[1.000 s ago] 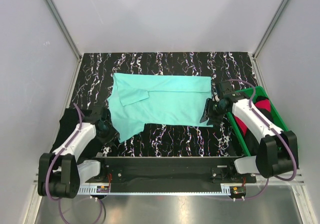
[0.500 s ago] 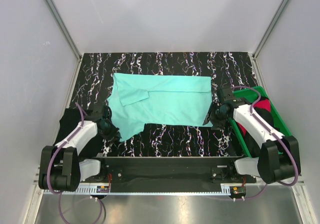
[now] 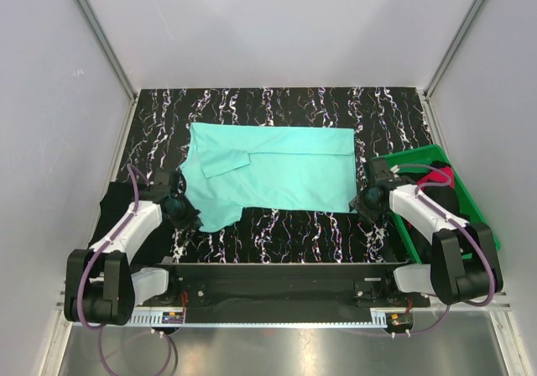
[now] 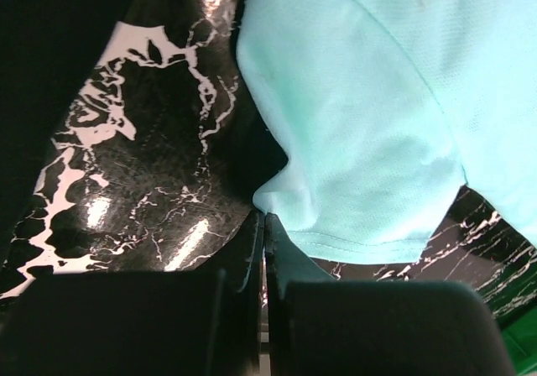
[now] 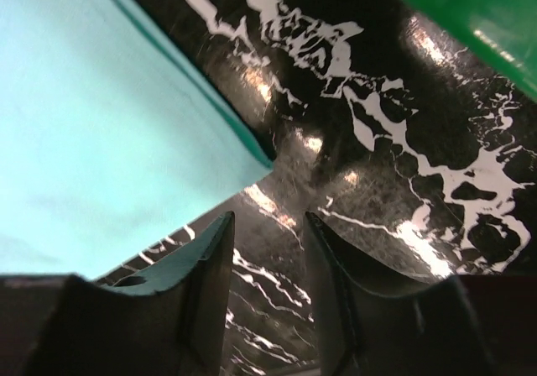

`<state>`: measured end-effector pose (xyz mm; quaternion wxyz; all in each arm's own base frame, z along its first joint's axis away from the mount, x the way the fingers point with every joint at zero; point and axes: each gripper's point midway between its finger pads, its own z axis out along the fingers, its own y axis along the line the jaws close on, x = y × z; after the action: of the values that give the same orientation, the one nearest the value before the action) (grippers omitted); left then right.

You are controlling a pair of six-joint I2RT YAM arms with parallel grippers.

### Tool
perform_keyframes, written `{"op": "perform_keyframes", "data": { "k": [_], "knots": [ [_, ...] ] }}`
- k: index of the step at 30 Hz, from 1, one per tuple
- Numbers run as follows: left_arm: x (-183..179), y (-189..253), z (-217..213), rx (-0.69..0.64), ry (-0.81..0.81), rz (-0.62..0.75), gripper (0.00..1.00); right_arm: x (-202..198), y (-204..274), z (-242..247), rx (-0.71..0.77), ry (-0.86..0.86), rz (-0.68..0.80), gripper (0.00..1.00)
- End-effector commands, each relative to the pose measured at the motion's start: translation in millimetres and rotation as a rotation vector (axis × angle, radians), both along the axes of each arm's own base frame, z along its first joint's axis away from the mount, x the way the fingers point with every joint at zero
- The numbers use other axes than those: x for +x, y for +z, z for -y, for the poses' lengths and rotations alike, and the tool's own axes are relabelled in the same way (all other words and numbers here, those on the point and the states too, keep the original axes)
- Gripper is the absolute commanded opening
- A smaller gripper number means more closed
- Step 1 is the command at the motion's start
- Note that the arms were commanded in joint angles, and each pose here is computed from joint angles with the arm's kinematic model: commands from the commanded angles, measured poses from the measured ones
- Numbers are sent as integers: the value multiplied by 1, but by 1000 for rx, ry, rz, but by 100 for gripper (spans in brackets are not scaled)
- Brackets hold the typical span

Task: Fold and stack the t-shirts
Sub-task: Fold the tshirt

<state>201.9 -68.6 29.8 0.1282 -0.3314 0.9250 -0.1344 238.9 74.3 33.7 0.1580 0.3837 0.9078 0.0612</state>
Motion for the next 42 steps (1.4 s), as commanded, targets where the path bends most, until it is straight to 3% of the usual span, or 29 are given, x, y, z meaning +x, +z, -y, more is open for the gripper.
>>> {"op": "perform_keyframes", "data": {
  "k": [1, 15, 20, 30, 33, 42],
  "knots": [
    [13, 18, 9, -41, -54, 71, 0, 25, -1, 10, -1, -155, 110, 44],
    [12, 27, 11, -48, -95, 102, 0, 25, -23, 7, 55, -277, 64, 40],
    [10, 33, 9, -36, -93, 124, 0, 16, -26, 12, 43, -304, 68, 11],
    [12, 51, 8, -33, -92, 176, 0, 0, -22, 11, -15, -61, 9, 4],
    [23, 62, 5, -12, -100, 207, 0, 11, -11, 11, -39, 42, 35, 3],
    [104, 112, 10, -3, -117, 320, 0, 72, 30, -5, -53, 275, 111, 2]
  ]
}}
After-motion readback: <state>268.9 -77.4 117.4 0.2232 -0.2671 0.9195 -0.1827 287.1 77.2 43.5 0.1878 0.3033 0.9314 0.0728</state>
